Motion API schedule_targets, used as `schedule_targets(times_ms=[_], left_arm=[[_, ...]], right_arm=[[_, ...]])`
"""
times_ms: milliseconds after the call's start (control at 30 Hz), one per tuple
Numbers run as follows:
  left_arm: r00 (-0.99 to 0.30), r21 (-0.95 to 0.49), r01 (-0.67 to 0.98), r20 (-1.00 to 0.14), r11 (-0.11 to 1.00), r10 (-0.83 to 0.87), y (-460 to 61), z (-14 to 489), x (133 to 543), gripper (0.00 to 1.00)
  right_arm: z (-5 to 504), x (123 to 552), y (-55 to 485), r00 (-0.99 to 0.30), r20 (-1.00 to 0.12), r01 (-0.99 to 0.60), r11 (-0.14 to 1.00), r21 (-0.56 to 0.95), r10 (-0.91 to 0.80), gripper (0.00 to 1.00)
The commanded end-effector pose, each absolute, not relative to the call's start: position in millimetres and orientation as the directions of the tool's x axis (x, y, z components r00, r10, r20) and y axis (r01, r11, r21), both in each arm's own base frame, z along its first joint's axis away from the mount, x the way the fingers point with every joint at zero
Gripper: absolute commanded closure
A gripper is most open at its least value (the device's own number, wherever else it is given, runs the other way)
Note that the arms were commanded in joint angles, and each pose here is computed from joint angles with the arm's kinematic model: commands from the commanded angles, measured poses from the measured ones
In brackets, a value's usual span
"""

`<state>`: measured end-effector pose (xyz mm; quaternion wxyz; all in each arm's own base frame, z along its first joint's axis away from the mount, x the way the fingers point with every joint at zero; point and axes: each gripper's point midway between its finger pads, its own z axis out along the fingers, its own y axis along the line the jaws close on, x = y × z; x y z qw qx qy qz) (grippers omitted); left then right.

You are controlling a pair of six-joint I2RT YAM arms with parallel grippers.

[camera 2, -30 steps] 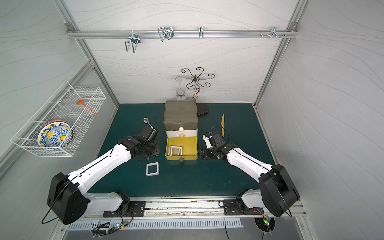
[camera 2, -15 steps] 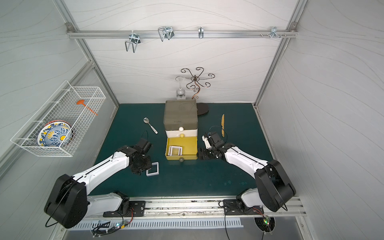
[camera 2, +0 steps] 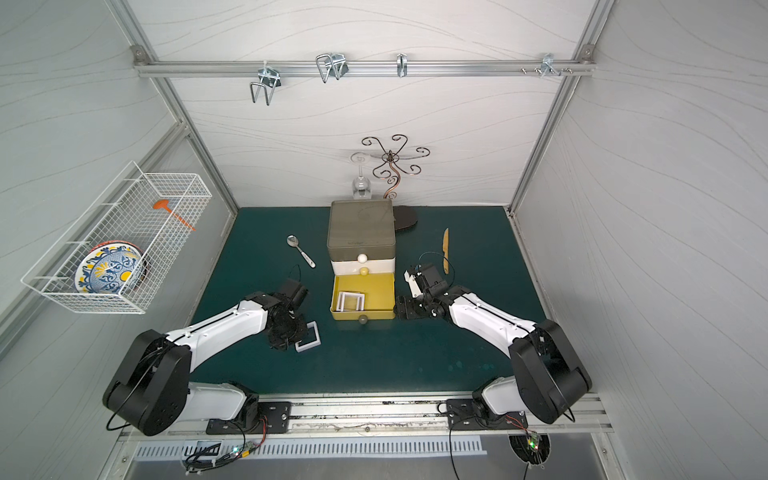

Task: Place the brooch boxes into the drawer by color
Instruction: Pick up the brooch box from the center of the board.

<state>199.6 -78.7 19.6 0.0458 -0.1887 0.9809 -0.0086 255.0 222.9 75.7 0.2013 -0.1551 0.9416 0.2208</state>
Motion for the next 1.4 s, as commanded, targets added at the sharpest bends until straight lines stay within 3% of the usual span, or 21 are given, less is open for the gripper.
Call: schedule_targets(times_ms=[0, 33, 233, 467, 567, 800, 1000, 1067, 1367], left_arm=[[-0.929, -0.028, -0.361, -0.077, 0.932, -0.362, -77, 12, 198, 0.94], [-0.929, -0.03, -0.361, -0.08, 0.932, -0.362, -78, 12, 198, 1.0], [-0.928, -0.079, -0.338, -0.136, 0.938, -0.346, -83, 38, 210, 1.0], [-0.879, -0.318, -0.169, -0.38, 0.933, -0.289, -106, 135, 239, 1.0], [-0.878, -0.364, -0.11, -0.401, 0.925, -0.261, -118, 160, 244, 1.0], [-0.882, -0.355, -0.028, -0.432, 0.935, -0.19, -160, 162, 265, 1.0], [-0.876, -0.397, 0.078, -0.465, 0.915, -0.127, -210, 171, 274, 1.0], [-0.875, -0.403, 0.108, -0.473, 0.909, -0.106, -222, 174, 274, 1.0], [-0.875, -0.407, 0.157, -0.479, 0.9, -0.064, -246, 177, 276, 1.0]], right_arm=[[78, 256, 222, -0.867, -0.452, -0.386, 0.858, 0.338, -0.212, 0.23], [79, 256, 222, -0.866, -0.453, -0.387, 0.858, 0.338, -0.212, 0.23], [84, 257, 224, -0.862, -0.459, -0.393, 0.854, 0.34, -0.214, 0.23], [118, 249, 244, -0.79, -0.557, -0.502, 0.793, 0.346, -0.257, 0.21], [130, 251, 242, -0.772, -0.593, -0.499, 0.795, 0.345, -0.228, 0.21], [152, 251, 244, -0.755, -0.628, -0.504, 0.779, 0.372, -0.188, 0.21], [211, 216, 284, -0.7, -0.683, -0.672, 0.518, 0.529, -0.211, 0.21], [217, 210, 292, -0.712, -0.661, -0.677, 0.482, 0.556, -0.238, 0.21], [207, 215, 309, -0.757, -0.604, -0.634, 0.504, 0.587, -0.25, 0.28]])
